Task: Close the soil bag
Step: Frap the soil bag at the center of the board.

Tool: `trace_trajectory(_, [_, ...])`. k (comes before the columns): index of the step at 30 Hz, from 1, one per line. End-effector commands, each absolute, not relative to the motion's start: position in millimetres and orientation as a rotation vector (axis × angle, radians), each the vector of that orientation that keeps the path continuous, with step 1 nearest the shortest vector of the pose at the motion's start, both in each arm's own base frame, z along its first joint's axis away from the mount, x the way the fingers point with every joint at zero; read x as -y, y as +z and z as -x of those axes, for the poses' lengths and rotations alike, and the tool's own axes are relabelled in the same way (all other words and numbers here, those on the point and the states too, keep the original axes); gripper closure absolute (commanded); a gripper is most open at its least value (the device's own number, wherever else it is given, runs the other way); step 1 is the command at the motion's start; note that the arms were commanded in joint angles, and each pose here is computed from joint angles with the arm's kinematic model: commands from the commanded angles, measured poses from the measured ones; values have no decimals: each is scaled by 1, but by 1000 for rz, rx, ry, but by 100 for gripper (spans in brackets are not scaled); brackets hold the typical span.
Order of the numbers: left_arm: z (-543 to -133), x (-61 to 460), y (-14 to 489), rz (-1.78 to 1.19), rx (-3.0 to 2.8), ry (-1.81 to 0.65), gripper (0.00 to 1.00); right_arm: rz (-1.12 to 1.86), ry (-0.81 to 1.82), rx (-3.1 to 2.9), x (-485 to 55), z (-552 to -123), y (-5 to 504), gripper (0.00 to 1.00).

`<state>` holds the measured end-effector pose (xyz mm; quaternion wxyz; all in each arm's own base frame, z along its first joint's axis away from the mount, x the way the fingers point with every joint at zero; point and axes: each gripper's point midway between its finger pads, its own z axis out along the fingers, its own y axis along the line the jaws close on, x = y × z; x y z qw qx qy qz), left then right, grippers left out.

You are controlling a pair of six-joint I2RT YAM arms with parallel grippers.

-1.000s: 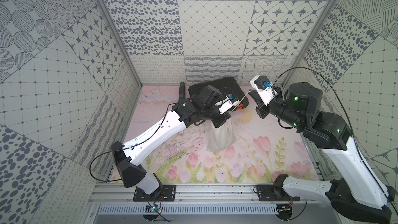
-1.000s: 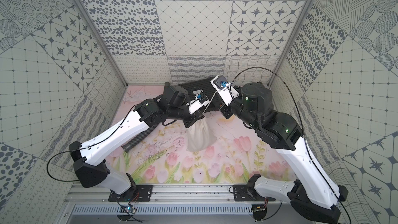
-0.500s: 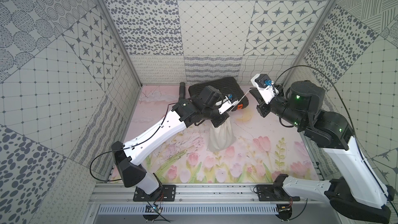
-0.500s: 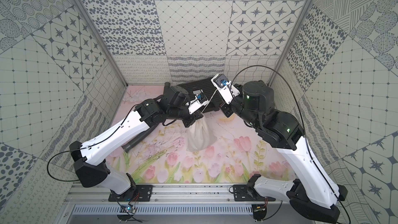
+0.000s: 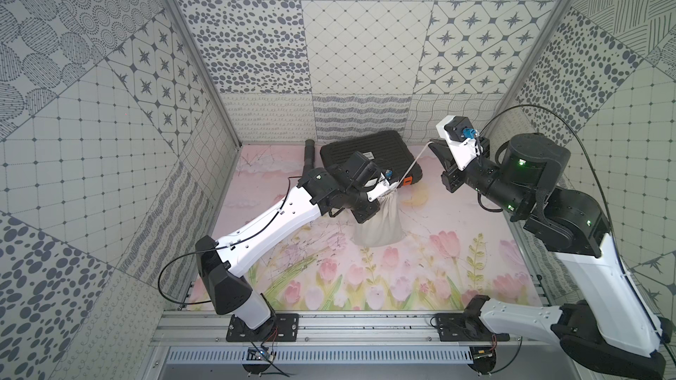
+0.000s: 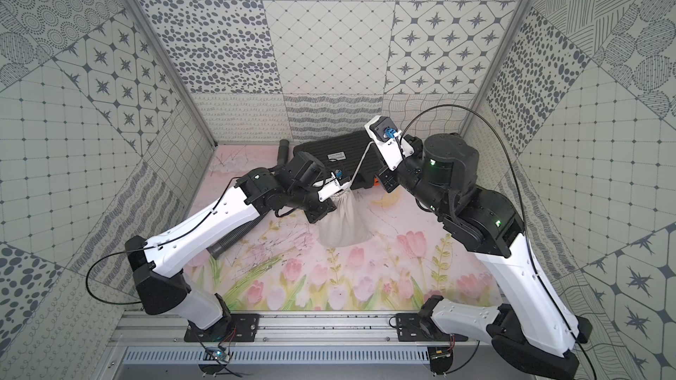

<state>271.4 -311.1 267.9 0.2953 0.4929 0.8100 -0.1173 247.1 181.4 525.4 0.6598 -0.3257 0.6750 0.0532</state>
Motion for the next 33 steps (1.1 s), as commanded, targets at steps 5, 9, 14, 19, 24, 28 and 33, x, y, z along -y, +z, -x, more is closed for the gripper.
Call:
trace_trajectory(5, [-255,303,290,-1265,-2116,-440,70,523,245,-1308,-164,-231,603,100])
trace_trajectory(9, [-253,308,322,-1156,-2001,-599,51,536,280,-1339,-171,-233,588,100])
trace_trajectory(14, [-253,311,346,-1071,-1882,-694,4,538,300,-1380,-173,-233,569,100])
trace_trajectory(19, [-251,328,355,-1100,-1800,-790,4,510,298,-1412,-164,-231,555,100])
trace_trajectory(24, [-260,353,369,-1121,-1673,-868,4,491,329,-1423,-163,-227,551,100])
trace_trajectory(28, [-267,376,382,-1139,-1616,-899,4,479,346,-1423,-162,-226,553,100])
trace_trajectory(33, [-267,402,394,-1163,-1539,-904,4,478,368,-1424,-165,-227,554,100])
